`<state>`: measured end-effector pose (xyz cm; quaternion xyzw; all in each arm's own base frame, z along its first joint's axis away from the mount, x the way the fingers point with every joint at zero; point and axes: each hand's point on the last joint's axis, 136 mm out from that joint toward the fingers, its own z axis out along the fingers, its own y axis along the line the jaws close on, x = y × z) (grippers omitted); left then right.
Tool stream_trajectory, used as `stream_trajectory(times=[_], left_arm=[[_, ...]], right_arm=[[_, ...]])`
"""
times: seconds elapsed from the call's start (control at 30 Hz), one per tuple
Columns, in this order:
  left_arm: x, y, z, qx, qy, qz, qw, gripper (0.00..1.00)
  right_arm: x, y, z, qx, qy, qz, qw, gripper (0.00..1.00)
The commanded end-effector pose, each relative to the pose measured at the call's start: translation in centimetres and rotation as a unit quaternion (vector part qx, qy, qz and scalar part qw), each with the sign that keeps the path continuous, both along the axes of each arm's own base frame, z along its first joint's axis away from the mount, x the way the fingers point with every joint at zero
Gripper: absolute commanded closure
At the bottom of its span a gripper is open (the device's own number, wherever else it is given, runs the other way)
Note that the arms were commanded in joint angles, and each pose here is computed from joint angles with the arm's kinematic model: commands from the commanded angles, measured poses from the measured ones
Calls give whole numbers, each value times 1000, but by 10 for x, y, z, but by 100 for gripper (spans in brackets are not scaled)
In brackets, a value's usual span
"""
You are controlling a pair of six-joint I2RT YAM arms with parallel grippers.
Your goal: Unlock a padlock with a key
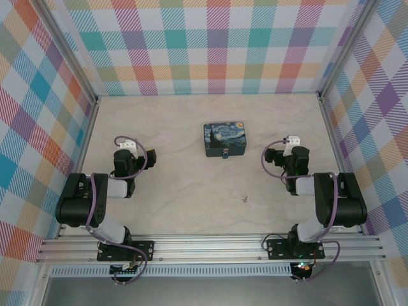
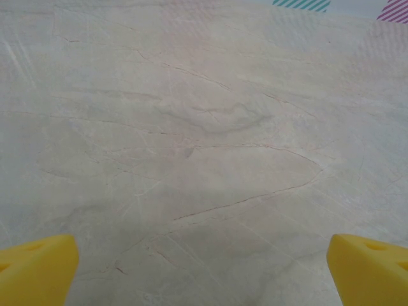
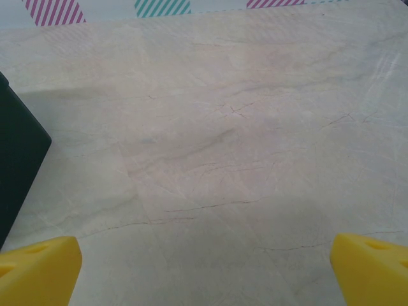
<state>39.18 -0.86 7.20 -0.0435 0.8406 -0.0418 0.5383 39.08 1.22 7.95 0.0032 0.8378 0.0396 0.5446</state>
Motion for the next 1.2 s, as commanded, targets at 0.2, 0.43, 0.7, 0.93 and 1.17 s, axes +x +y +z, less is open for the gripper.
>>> stream_trajectory(times=[0.2,0.43,0.7,0.93,1.17], left_arm=[[-12,13,72,-63,-5,75,995,0],[-13,-45,75,-246,65,-2,967,2],[3,-153,53,-309,163,-127,928,6],[40,-221,42,-331,184,-178,908,8],[68,-270,30,-348,213,-214,887,13]], right_arm=[[-14,14,74,75,3,14,997,0],[-16,69,76,268,130,87,951,0],[11,113,56,333,206,138,910,0],[42,140,37,359,233,163,889,0],[56,168,25,364,258,194,874,0]])
